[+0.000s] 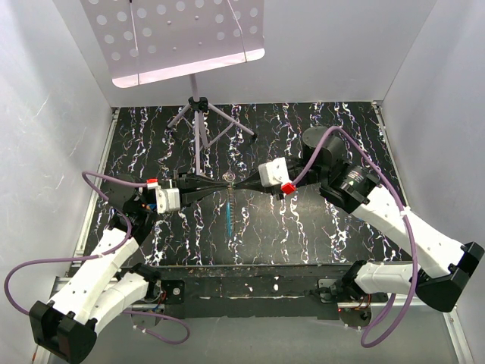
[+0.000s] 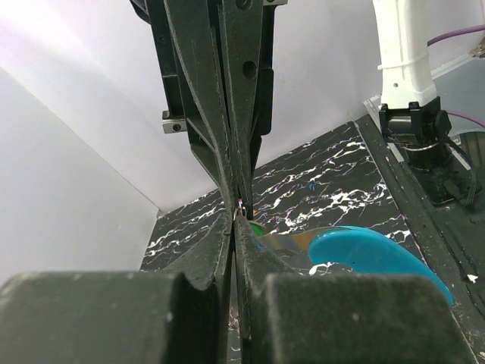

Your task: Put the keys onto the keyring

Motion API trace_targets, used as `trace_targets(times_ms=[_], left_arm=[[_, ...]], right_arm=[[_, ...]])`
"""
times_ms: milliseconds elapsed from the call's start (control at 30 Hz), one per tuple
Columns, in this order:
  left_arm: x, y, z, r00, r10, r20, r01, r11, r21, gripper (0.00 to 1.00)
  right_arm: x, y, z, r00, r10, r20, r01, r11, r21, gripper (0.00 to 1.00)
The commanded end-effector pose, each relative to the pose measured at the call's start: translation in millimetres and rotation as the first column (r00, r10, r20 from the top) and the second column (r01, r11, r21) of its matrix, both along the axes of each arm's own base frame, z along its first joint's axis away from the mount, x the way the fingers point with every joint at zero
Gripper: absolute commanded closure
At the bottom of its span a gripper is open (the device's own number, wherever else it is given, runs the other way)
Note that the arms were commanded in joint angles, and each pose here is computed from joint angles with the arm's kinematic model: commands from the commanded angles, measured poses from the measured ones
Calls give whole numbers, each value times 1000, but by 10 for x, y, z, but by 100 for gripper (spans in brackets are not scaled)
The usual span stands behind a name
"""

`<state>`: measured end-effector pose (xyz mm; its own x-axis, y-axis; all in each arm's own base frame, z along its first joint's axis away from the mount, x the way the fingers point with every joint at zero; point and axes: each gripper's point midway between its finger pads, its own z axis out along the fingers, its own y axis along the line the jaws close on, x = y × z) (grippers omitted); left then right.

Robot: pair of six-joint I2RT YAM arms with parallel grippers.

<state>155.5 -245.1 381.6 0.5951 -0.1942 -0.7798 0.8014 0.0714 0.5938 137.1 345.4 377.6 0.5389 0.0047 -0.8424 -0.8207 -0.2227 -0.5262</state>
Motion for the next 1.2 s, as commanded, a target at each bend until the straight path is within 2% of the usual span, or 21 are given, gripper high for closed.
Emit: trace_targets(times_ms=[0,1167], left_arm=[[4,20,166,999,26,32,-25,999,-23,100],[120,13,7,998,69,8,-69,997,39,100]], right_arm=[[-15,48,193,999,1,34,-2,999,32,99],[24,68,255,1000,-30,-3,30,999,32,99]])
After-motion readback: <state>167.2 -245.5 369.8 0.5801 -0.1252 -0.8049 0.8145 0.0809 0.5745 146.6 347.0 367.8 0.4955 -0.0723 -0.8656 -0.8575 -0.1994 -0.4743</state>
